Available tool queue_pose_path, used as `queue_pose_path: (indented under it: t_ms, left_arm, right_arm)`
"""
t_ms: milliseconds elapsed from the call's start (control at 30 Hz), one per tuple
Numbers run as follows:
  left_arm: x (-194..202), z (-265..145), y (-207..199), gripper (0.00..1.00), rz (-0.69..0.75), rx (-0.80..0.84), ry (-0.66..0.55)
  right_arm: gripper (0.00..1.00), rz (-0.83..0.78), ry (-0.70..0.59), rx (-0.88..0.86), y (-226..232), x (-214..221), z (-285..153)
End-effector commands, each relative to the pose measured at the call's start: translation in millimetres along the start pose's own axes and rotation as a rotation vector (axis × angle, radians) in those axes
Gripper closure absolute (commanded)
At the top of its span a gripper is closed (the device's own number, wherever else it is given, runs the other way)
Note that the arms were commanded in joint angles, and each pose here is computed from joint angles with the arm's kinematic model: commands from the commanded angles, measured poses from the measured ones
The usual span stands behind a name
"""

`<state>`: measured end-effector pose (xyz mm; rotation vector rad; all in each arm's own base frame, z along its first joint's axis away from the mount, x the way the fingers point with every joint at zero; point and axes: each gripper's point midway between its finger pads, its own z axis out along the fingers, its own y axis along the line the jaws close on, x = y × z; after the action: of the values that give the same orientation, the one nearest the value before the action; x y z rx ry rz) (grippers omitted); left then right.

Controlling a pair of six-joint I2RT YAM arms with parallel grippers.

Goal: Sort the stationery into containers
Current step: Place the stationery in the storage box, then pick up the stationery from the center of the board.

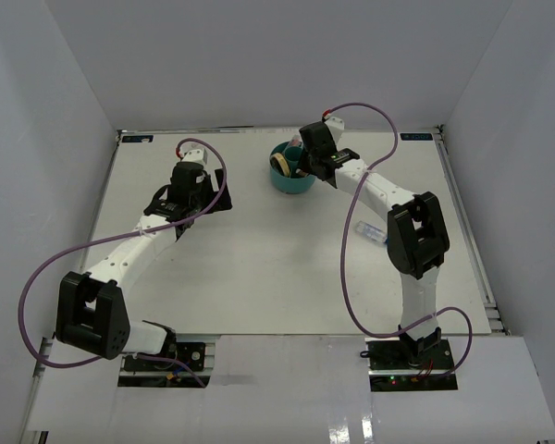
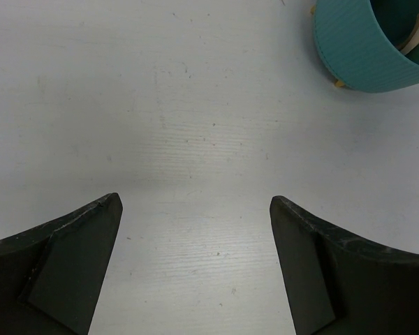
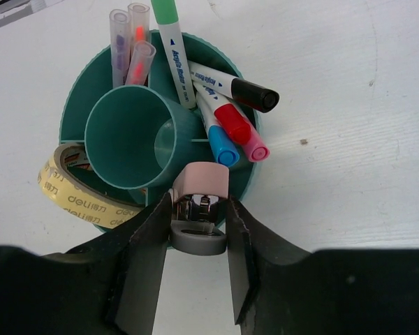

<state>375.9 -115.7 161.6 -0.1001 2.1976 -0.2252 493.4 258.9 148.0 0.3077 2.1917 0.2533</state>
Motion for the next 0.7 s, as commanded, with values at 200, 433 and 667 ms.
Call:
queue_pose_path:
  t_ms: [200, 433, 667]
  left_arm:
    - [-3.8, -6.1, -7.1, 0.02, -0.012, 0.043, -0.012]
    - [-5.4, -7.7, -10.4, 0.02, -0.004, 0.063, -0.014]
    - [-4.5, -9.9, -22.9, 0.02, 0.044, 0.144, -0.009]
  right_arm:
    - [0.42, 0.050, -0.058, -0.069, 17.0, -25.1, -11.1]
    - [0.40, 0.014, -0.070, -0.104, 13.3, -34.1, -37.5]
    - [0.29, -0.036, -0.077, -0.082, -39.2, -30.9, -80.0]
